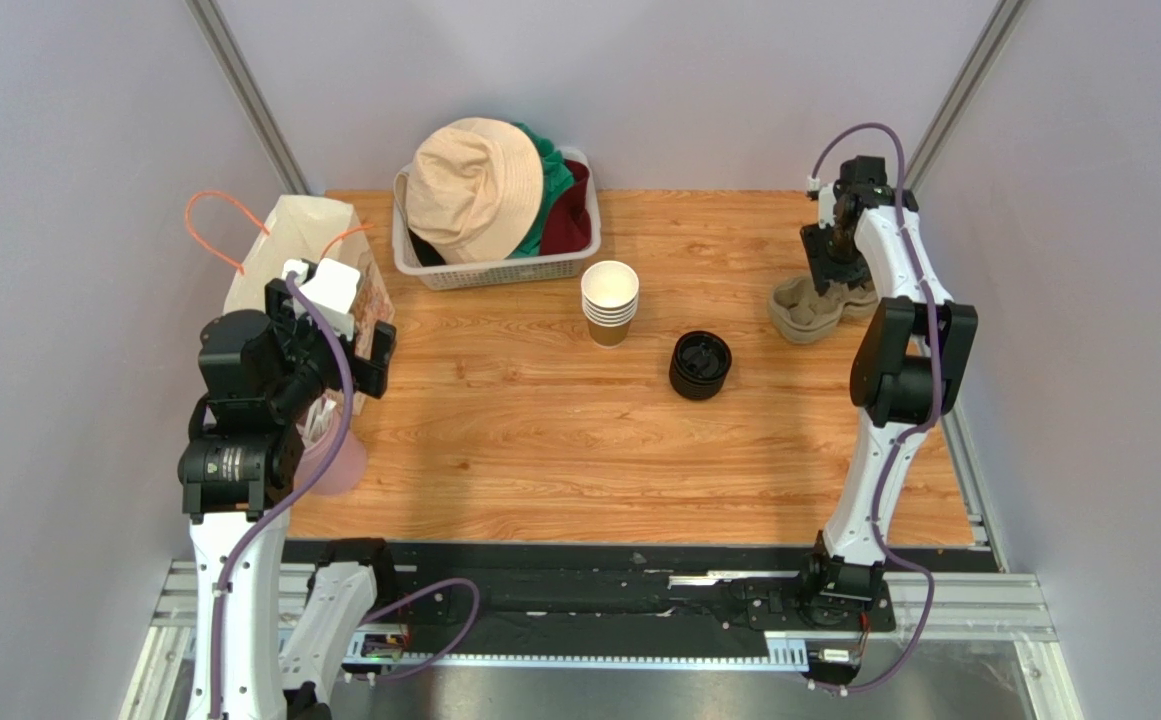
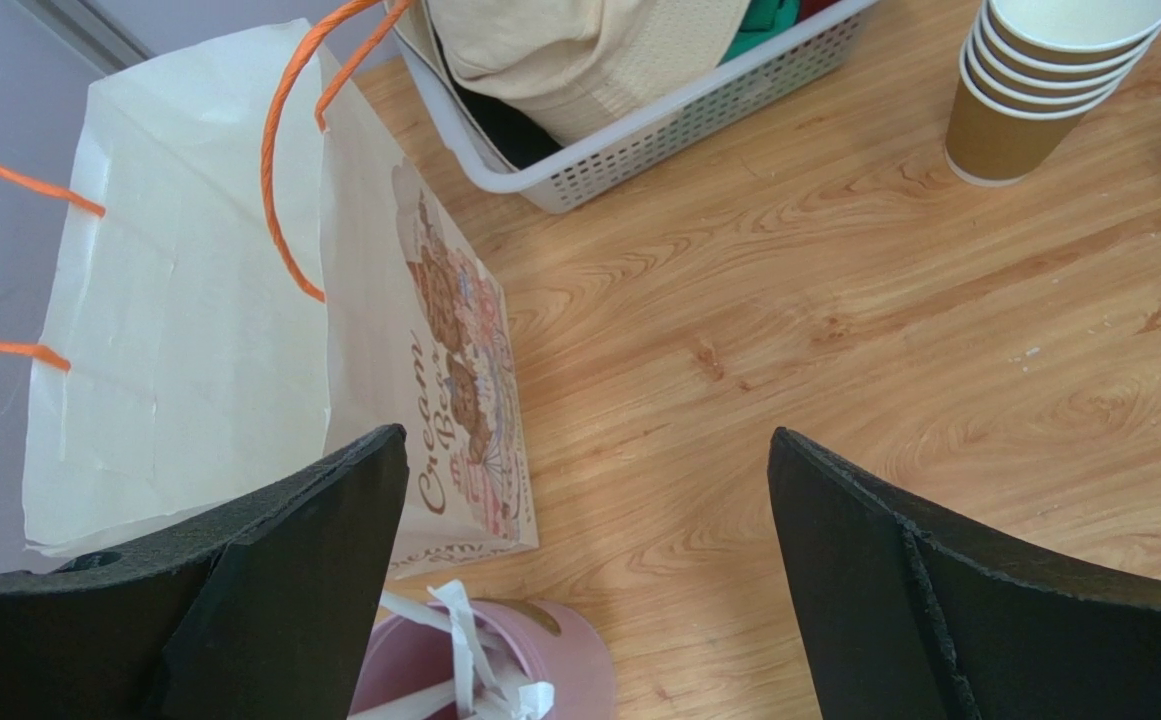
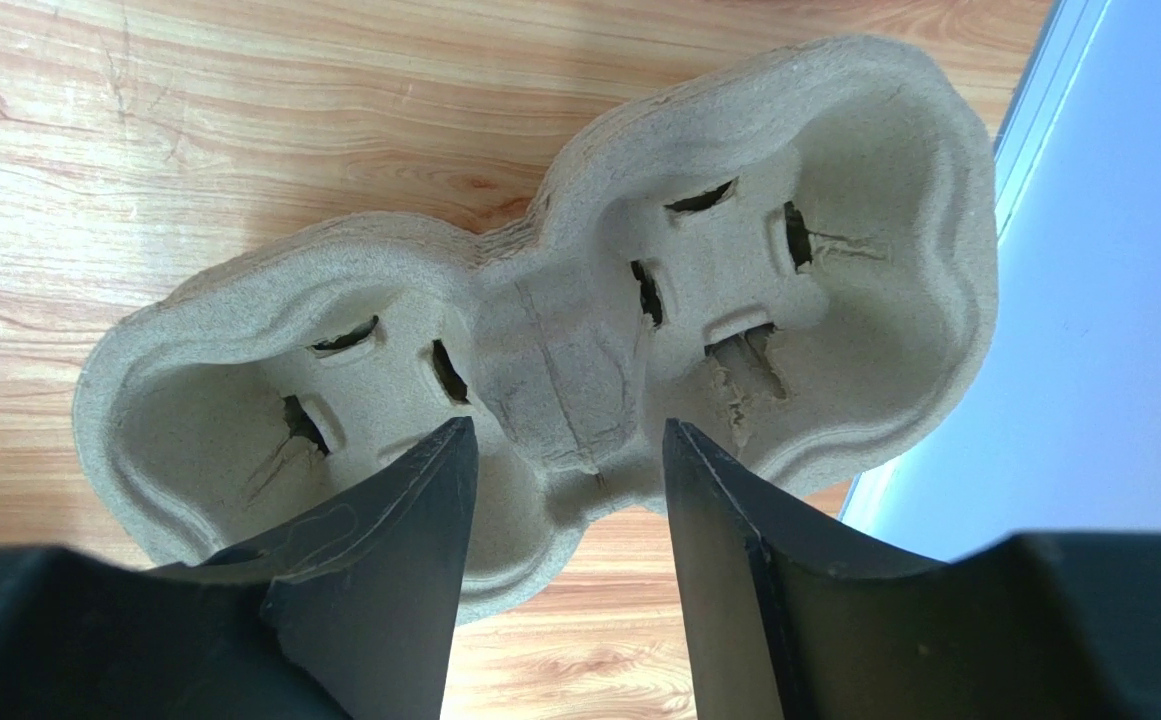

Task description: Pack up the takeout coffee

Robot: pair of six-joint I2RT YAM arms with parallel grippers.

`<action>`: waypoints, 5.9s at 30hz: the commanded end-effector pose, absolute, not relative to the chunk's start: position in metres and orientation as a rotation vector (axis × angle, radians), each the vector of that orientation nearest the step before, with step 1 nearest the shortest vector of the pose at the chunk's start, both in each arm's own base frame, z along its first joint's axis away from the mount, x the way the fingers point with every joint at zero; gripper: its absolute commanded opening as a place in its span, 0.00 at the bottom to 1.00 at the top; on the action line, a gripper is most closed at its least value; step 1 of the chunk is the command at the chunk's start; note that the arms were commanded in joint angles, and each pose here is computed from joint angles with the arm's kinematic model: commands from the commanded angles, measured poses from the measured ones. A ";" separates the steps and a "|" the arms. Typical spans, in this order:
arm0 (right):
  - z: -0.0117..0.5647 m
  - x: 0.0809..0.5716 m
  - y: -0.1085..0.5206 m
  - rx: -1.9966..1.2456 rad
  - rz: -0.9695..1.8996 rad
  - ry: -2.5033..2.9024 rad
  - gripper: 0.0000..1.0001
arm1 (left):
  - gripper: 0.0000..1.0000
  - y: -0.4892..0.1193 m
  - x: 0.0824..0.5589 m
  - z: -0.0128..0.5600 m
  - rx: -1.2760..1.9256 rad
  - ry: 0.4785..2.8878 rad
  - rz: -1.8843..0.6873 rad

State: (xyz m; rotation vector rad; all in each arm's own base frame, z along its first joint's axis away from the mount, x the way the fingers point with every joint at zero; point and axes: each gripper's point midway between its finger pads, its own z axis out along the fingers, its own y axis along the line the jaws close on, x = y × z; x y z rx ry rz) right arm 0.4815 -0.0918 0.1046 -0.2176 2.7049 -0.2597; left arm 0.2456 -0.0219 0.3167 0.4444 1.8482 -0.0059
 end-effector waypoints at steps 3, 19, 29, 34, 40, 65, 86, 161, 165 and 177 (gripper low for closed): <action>0.102 0.485 -0.091 -0.239 -0.248 2.699 0.47 | 0.99 -0.023 0.248 0.324 0.442 1.813 -0.006; 0.102 0.486 -0.091 -0.246 -0.243 2.692 0.49 | 0.99 -0.022 0.249 0.324 0.441 1.815 -0.005; 0.096 0.485 -0.089 -0.258 -0.232 2.705 0.48 | 0.99 -0.023 0.250 0.323 0.440 1.819 -0.009; 0.096 0.484 -0.089 -0.259 -0.228 2.705 0.40 | 0.99 -0.022 0.250 0.322 0.441 1.822 -0.008; 0.098 0.485 -0.087 -0.263 -0.217 2.699 0.27 | 0.99 -0.022 0.250 0.322 0.441 1.821 -0.007; 0.154 0.483 -0.080 -0.249 -0.189 2.581 0.08 | 0.99 -0.022 0.249 0.321 0.438 1.821 -0.007; 0.100 0.481 -0.087 -0.322 -0.221 2.699 0.63 | 0.99 -0.023 0.249 0.320 0.443 1.821 -0.008; 0.150 0.464 -0.044 -0.375 -0.123 2.607 0.23 | 0.99 -0.023 0.250 0.319 0.447 1.823 -0.015; 0.146 0.461 -0.046 -0.384 -0.139 2.628 0.24 | 0.99 -0.023 0.250 0.319 0.446 1.825 -0.014; 0.131 0.454 -0.046 -0.417 -0.136 2.662 0.32 | 0.99 -0.023 0.251 0.317 0.445 1.831 -0.014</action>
